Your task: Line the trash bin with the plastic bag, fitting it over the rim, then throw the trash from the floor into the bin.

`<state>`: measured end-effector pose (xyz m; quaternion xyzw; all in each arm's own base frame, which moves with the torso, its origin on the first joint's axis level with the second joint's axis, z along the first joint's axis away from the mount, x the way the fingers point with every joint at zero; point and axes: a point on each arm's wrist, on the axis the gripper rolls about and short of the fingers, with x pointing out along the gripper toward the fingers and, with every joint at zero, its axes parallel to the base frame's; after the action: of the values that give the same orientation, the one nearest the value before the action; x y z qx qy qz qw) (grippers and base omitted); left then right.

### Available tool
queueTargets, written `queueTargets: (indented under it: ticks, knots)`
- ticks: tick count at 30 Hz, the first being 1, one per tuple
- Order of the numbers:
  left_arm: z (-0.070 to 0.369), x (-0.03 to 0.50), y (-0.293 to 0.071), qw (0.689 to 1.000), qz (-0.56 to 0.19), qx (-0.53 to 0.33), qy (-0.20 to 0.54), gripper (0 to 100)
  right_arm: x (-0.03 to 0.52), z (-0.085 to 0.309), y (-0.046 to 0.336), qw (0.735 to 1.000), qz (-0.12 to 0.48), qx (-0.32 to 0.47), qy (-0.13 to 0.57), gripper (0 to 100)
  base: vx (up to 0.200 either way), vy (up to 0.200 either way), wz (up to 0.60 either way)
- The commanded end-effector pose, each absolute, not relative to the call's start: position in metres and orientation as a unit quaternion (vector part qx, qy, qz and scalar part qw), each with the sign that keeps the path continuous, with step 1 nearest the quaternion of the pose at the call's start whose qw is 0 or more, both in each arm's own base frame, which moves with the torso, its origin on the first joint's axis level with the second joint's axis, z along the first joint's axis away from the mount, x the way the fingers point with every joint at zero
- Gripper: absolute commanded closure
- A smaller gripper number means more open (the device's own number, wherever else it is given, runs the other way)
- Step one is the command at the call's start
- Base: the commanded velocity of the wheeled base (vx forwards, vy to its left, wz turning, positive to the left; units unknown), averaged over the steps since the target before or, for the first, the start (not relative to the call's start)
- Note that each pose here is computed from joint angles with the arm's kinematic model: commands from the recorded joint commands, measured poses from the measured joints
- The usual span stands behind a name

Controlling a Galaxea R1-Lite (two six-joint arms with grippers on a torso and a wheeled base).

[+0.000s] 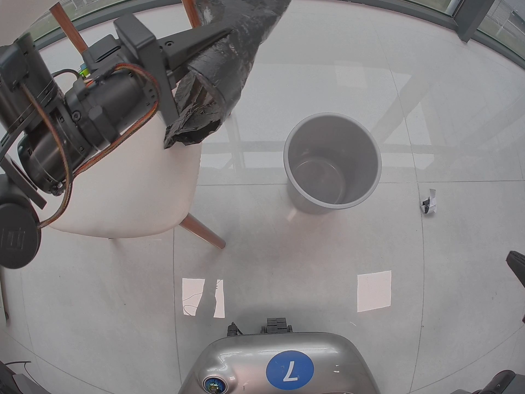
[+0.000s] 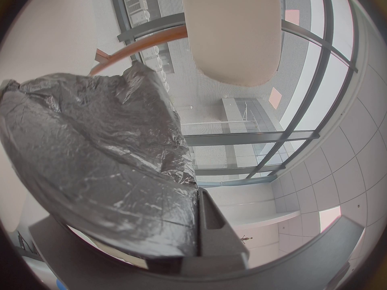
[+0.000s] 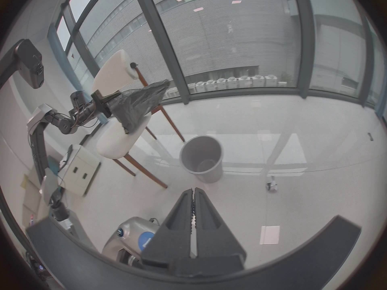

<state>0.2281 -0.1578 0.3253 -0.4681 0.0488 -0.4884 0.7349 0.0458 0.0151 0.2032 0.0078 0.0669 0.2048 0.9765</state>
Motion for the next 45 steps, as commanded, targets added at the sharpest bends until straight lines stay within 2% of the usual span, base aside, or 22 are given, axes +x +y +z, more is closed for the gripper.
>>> queueTargets:
  ticks: [1,8,11,15,19,24,29,34,45]
  knots:
    - [0.333,0.232,-0.183,0.720,-0.508,-0.468,0.064,100,0.097,0.222,0.032,0.962,0.252,0.002,0.108,100,0.000,0.000,0.00]
    - [0.330,0.238,-0.204,0.710,-0.522,-0.466,0.076,100,0.127,0.236,0.051,0.952,0.290,-0.006,0.101,100,0.000,0.000,0.00]
    - [0.328,0.240,-0.213,0.706,-0.527,-0.466,0.081,100,0.127,0.233,0.054,0.947,0.303,-0.023,0.104,100,0.000,0.000,0.00]
    - [0.325,0.243,-0.226,0.700,-0.535,-0.465,0.090,100,0.136,0.222,0.063,0.934,0.329,-0.083,0.114,100,0.000,0.000,0.00]
    - [0.320,0.246,-0.234,0.699,-0.535,-0.464,0.098,100,0.141,0.218,0.071,0.924,0.349,-0.089,0.125,100,0.000,0.000,0.00]
    - [0.306,0.251,-0.251,0.720,-0.519,-0.451,0.096,100,0.160,0.218,0.090,0.920,0.366,-0.091,0.103,100,0.000,0.000,0.00]
    - [0.303,0.254,-0.259,0.729,-0.508,-0.447,0.101,100,0.174,0.215,0.107,0.930,0.347,-0.093,0.080,100,0.000,0.000,0.00]
    - [0.308,0.254,-0.264,0.726,-0.512,-0.447,0.102,100,0.178,0.208,0.127,0.923,0.361,-0.099,0.085,100,0.000,0.000,0.00]
    - [0.314,0.255,-0.267,0.726,-0.513,-0.447,0.103,100,0.178,0.204,0.144,0.931,0.334,-0.115,0.094,100,0.000,0.000,0.00]
